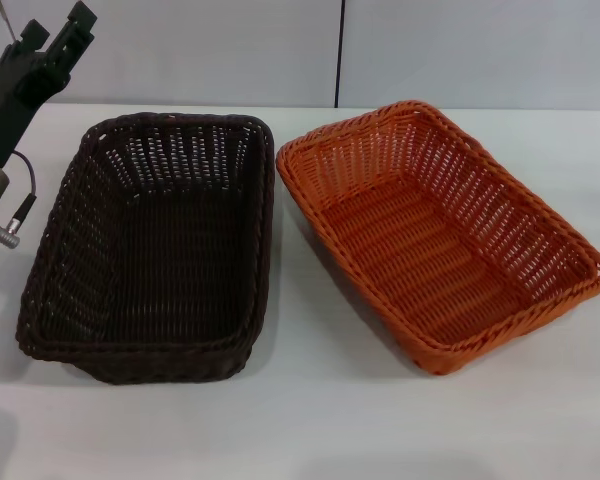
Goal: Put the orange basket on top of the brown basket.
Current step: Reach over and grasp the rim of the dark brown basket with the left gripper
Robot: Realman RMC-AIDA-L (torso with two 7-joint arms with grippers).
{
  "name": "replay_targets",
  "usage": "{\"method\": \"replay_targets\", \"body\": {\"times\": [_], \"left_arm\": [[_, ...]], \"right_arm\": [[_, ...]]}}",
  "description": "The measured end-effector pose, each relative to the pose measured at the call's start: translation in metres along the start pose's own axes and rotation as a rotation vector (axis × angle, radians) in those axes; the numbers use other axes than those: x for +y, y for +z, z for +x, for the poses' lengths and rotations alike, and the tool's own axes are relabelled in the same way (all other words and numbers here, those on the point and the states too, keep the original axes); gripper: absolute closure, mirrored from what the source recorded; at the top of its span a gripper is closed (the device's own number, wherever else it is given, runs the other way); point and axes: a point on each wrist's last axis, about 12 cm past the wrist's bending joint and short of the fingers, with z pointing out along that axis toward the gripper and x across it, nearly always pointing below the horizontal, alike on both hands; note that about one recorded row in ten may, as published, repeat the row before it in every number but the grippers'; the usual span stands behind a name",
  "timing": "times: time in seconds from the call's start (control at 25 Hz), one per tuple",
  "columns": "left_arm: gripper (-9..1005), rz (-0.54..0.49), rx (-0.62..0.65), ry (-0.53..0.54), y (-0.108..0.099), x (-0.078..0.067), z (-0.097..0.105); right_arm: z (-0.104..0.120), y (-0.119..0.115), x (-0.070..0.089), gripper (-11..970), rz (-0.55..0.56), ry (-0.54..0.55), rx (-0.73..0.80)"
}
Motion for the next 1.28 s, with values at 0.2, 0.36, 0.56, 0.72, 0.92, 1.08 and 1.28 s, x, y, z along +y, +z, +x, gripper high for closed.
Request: {"method": "replay_targets", "body": {"times": [0.2,0.36,0.56,0.72,0.92,1.08,1.28], "left_arm": [[136,-0.004,0.002,0.002,0.001,0.000,0.000],[135,-0.007,0.005,0.003,0.001,0.001,0.000],[135,-0.010,0.017,0.015,0.006,0.002,-0.003],[136,-0.038,0.041,0.012,0.011,0.006,-0.005],[136,-0.069,0.042,-0.011,0.018,0.009,-0.010],[136,-0.074,0.047,-0.009,0.027,0.009,-0.019],[136,-0.070,0.043,-0.010,0.034,0.007,-0.025]], "right_arm": [[0.000,0.000,0.001,126,-0.001,0.001,0.001],[0.000,0.001,0.002,126,-0.003,0.001,0.002],[0.000,0.002,0.002,126,-0.010,-0.003,0.004],[0.000,0.002,0.003,125,-0.025,-0.017,0.013],[-0.005,0.003,-0.003,125,-0.024,-0.031,0.003],[-0.008,0.000,-0.010,125,-0.026,-0.054,0.003],[-0.007,-0.009,-0.022,126,-0.003,-0.065,0.011]]}}
